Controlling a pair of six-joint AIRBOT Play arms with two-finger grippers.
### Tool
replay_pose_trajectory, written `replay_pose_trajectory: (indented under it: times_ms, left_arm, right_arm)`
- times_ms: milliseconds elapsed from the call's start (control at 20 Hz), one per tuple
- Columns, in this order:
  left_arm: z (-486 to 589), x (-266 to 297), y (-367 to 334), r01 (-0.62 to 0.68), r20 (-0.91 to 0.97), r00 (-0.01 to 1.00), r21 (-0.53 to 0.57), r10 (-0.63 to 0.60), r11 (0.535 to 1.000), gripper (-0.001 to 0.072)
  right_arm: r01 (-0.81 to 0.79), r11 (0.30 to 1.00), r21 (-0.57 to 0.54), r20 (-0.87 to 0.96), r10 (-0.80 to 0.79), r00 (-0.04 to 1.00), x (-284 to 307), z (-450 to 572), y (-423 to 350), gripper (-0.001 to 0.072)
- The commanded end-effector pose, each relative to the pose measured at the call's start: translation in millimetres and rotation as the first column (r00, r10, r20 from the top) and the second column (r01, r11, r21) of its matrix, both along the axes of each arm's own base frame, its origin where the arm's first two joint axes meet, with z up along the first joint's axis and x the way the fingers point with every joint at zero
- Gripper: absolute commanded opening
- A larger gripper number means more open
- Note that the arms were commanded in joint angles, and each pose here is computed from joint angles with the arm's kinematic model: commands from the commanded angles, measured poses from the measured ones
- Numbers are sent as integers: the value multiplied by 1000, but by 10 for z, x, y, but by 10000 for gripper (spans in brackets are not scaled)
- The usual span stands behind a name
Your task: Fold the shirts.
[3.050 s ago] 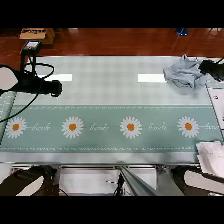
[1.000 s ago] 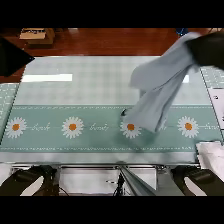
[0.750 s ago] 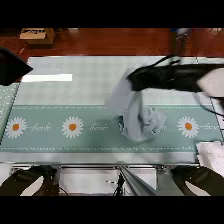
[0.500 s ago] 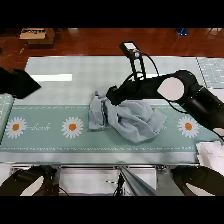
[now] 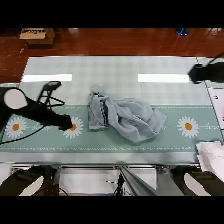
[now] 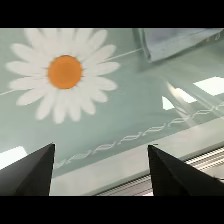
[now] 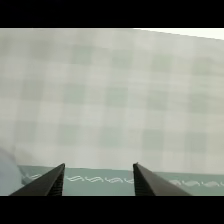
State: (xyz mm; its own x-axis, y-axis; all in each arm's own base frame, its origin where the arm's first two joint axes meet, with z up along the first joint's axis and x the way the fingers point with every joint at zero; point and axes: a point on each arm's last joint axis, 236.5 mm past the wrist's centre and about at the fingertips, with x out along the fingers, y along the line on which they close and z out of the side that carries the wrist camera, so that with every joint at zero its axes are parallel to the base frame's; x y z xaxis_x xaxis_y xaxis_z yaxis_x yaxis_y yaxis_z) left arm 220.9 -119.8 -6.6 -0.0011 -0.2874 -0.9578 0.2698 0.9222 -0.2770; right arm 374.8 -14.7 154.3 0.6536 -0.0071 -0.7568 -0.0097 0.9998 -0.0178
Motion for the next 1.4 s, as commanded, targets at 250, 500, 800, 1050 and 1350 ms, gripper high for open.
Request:
replay_pose_trajectory:
  times_ms: [250,500,800,1050,1350]
  left_arm:
    - [-754,129,-750,-166,-207,972,-281,110,945,720]
    - [-852,273,-1007,-221,-237,962,-389,134,895,720]
    - [-1028,463,-1003,-345,-261,929,-364,261,865,649]
    - [-1224,388,-1055,-408,-357,890,-344,285,846,101]
    - [-1127,233,-1104,-305,-353,921,-393,164,868,17]
  right_arm:
    - [253,925,284,-16,-260,966,-202,-161,-859,491]
    - [242,927,286,-18,-248,969,-205,-163,-833,490]
    - [233,929,287,-45,-230,972,-254,-204,-791,489]
    - [234,931,280,-62,-226,972,-288,-232,-791,490]
    - [362,867,343,-271,-277,922,-648,-869,-944,489]
